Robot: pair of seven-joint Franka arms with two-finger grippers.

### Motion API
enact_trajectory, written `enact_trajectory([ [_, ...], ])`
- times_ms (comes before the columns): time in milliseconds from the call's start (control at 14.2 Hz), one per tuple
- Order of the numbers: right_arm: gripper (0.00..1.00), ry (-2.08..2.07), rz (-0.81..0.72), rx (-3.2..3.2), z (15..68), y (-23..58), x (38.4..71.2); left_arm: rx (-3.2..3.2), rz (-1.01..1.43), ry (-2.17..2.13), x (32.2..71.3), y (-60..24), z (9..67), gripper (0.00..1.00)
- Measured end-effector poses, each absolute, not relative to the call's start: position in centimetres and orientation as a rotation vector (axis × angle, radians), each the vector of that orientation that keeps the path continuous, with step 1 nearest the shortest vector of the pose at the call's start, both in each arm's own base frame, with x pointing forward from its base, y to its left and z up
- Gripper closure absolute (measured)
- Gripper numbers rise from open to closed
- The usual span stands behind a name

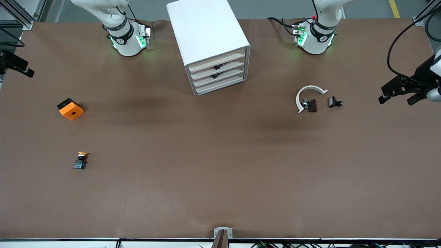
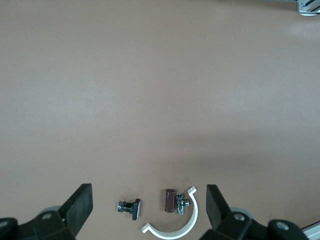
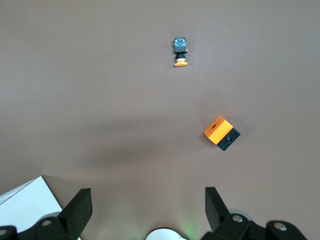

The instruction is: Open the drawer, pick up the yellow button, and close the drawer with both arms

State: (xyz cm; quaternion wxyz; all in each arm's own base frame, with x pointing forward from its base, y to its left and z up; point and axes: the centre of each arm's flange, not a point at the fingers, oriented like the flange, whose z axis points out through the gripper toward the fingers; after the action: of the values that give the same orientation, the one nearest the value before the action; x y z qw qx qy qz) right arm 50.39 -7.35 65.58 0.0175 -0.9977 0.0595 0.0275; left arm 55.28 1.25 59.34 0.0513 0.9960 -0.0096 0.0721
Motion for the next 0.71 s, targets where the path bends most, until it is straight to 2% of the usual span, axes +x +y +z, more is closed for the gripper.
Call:
enact_trajectory([
  [706,0.00,0.100,0.064,-3.109,66.0,-7.4,50.2,3.040,0.196,-0.096,55.9,-0.1,58.6,0.00],
])
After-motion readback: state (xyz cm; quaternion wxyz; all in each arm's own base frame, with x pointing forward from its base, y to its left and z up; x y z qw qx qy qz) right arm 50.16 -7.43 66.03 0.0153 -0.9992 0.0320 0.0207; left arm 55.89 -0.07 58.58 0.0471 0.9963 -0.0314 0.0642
